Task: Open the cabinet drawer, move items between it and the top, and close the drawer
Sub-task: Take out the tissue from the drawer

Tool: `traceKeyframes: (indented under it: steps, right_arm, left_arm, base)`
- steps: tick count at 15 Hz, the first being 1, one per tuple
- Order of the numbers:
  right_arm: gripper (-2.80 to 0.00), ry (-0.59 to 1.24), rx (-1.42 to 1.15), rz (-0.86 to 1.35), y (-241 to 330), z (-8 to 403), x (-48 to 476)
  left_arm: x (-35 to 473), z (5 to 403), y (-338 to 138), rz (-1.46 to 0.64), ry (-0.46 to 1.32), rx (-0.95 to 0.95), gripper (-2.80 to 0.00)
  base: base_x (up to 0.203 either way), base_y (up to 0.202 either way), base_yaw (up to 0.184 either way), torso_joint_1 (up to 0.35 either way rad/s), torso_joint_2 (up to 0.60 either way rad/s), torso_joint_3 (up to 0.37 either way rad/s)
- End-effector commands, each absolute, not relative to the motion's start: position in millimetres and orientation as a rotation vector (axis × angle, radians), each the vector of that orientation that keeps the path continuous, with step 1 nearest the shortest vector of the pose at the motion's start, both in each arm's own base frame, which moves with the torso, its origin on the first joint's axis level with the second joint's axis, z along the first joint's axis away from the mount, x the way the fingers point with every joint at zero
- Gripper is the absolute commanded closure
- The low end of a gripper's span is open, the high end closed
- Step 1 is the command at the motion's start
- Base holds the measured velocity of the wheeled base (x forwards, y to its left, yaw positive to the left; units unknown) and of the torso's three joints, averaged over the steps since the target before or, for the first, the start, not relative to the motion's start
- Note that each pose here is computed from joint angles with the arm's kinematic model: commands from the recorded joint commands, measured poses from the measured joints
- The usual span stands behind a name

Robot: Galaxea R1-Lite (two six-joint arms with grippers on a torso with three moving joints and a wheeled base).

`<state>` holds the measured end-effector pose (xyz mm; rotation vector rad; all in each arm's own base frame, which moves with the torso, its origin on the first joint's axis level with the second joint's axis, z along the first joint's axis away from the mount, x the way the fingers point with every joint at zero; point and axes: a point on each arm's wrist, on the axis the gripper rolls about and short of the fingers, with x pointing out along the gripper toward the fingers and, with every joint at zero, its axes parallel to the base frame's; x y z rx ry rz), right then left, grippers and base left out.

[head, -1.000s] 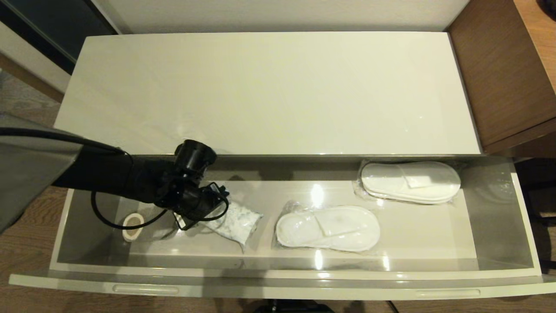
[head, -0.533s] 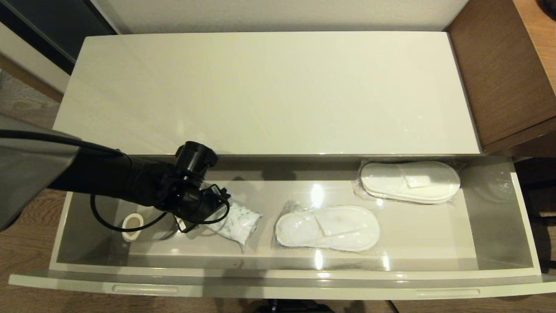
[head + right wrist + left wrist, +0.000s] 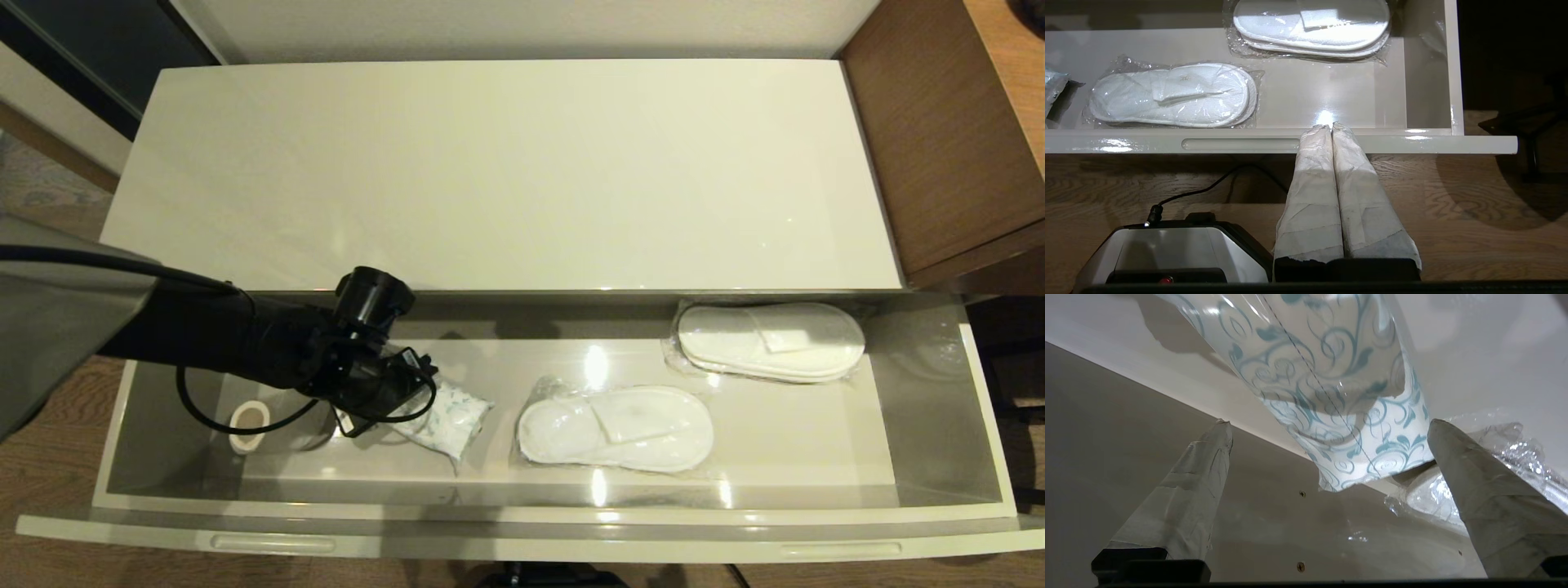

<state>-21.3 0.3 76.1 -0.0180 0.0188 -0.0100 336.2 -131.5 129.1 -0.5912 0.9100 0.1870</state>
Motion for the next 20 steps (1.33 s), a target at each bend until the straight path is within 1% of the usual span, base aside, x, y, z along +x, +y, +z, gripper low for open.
traceKeyframes:
  steps: [1,7,13,15,20]
  right_arm:
    - [0.0,0.022,-0.018,-0.011,0,76,-21]
    - [0.0,0.022,-0.02,-0.009,0,76,-21]
    - [0.0,0.022,-0.02,-0.011,0,76,-21]
    - [0.0,0.022,-0.02,-0.009,0,76,-21]
    - [0.0,0.022,-0.018,-0.011,0,76,-21]
  left_arm:
    - [337,128,-131,0.193,0.911,-0.595,-2.8]
    - [340,140,-130,0.169,0.858,-0.583,-2.8]
    - [343,144,-128,0.163,0.845,-0.578,-2.8]
    - [353,153,-126,0.15,0.805,-0.584,-2.8]
    - [364,150,-129,0.143,0.799,-0.572,-2.8]
  base:
    - [0.0,0.0,0.0,0.0,0.0,0.0]
    - [0.0,0.0,0.0,0.0,0.0,0.0]
    - [0.0,0.0,0.0,0.0,0.0,0.0]
    - [0.0,0.0,0.0,0.0,0.0,0.0]
    - [0.0,0.0,0.0,0.0,0.0,0.0]
